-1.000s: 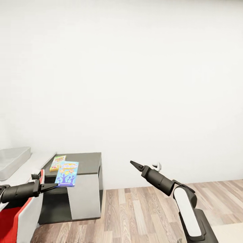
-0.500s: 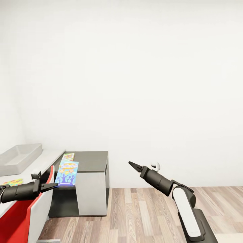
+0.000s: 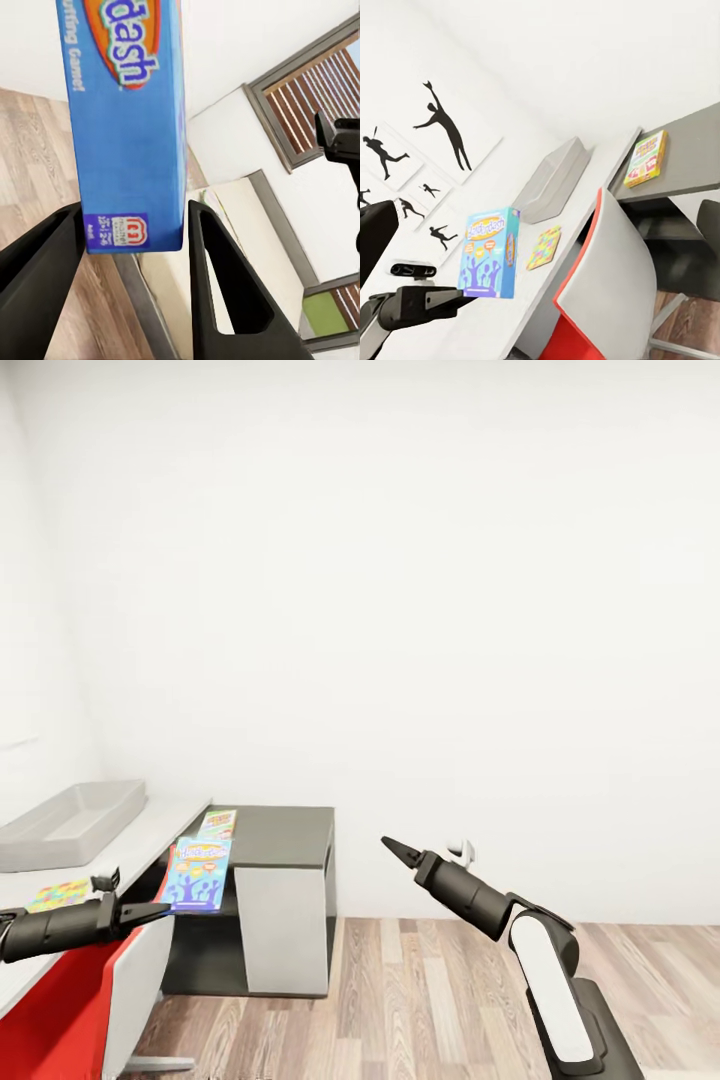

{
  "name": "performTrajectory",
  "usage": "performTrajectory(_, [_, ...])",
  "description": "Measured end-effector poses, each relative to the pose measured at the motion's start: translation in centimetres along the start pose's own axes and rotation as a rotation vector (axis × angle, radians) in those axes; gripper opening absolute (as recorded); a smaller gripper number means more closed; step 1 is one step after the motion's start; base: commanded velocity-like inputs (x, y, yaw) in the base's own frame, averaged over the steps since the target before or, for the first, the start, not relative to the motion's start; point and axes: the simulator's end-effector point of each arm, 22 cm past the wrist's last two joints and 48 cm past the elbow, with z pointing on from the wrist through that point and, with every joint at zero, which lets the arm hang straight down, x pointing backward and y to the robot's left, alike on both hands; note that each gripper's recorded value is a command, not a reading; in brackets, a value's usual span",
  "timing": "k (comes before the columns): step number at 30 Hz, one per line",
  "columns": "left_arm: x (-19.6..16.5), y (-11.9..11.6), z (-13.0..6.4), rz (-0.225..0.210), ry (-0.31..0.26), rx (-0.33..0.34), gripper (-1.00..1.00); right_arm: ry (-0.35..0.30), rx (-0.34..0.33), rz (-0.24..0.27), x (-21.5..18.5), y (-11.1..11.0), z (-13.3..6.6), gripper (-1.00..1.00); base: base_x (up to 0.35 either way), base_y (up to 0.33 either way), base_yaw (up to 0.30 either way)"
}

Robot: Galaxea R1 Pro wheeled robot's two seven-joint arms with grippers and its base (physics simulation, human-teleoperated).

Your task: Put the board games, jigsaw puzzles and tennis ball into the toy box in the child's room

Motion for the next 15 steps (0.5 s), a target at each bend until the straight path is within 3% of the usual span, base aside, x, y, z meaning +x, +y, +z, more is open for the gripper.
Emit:
performTrajectory(6, [0.6,0.9,-0.2,-0.045,-0.003,-0.003,-1.0,-0.005,0.001,0.0,0.0,-0.1,0.1,1.0,0.0,0.0,0.271])
performTrajectory(15, [0.1,1.4,-0.9,-0.055,-0.025,-0.009,-1.0,-0.002,0.006,0.006,0.1,-0.4,0.2,1.0,0.001,0.0,0.264])
